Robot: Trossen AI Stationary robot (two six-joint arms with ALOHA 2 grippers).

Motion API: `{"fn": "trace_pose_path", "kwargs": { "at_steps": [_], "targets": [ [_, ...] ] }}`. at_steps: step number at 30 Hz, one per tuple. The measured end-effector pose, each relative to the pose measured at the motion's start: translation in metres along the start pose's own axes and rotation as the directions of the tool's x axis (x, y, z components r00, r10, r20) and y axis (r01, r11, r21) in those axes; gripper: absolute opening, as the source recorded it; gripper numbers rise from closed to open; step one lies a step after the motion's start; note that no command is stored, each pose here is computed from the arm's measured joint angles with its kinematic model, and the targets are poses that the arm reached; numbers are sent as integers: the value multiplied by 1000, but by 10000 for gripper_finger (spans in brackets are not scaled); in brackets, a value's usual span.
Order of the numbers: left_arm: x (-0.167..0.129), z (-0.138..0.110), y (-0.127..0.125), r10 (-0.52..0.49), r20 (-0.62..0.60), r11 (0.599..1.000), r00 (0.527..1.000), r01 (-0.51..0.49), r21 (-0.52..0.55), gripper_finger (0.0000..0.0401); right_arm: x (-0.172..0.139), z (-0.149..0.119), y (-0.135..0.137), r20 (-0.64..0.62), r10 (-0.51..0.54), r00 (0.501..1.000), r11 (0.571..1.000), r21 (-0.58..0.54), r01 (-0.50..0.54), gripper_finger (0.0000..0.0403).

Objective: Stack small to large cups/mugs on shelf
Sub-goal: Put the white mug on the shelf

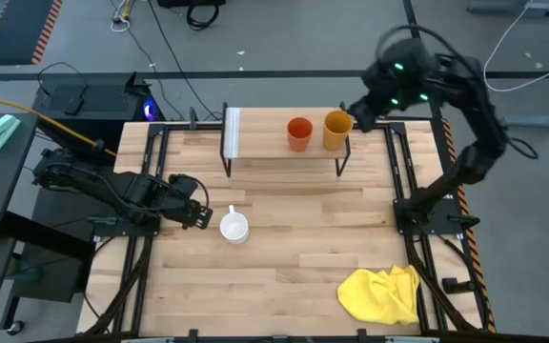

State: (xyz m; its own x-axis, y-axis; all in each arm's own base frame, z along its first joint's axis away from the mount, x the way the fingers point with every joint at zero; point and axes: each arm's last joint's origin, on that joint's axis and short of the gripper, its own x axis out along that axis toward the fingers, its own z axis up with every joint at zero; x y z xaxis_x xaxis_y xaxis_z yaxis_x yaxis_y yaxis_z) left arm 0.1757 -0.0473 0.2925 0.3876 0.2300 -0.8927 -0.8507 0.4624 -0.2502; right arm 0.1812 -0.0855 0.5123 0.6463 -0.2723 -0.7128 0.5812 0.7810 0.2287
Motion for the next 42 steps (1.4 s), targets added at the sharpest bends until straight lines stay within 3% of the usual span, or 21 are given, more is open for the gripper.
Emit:
{"fn": "trace_pose_path", "kwargs": {
  "at_steps": [5,9,17,21,32,36,42],
  "targets": [
    [0,0,0,0,-1,1000,1000,0,-26,53,-28,-33,16,29,23,999,1000,-4,-23,93],
    [0,0,0,-1,-3,999,1000,1,-40,53,-31,-67,21,-32,40,999,997,65,-38,93],
    [0,0,0,-1,-4,999,1000,1,-46,52,16,-147,15,-259,-93,961,982,136,132,93],
    [0,0,0,-2,-9,997,1000,2,-71,52,45,-178,15,-301,-117,946,971,166,173,93],
    [0,-1,-5,-59,-62,989,996,50,-138,48,117,-239,32,-315,82,945,971,241,-3,93],
    [0,-2,-8,-94,-99,986,991,79,-148,41,131,-254,35,-317,122,941,964,262,-37,93],
    [11,-6,-16,-51,-147,985,988,25,-171,31,139,-263,40,-297,176,939,956,278,-91,93]
  ]
}}
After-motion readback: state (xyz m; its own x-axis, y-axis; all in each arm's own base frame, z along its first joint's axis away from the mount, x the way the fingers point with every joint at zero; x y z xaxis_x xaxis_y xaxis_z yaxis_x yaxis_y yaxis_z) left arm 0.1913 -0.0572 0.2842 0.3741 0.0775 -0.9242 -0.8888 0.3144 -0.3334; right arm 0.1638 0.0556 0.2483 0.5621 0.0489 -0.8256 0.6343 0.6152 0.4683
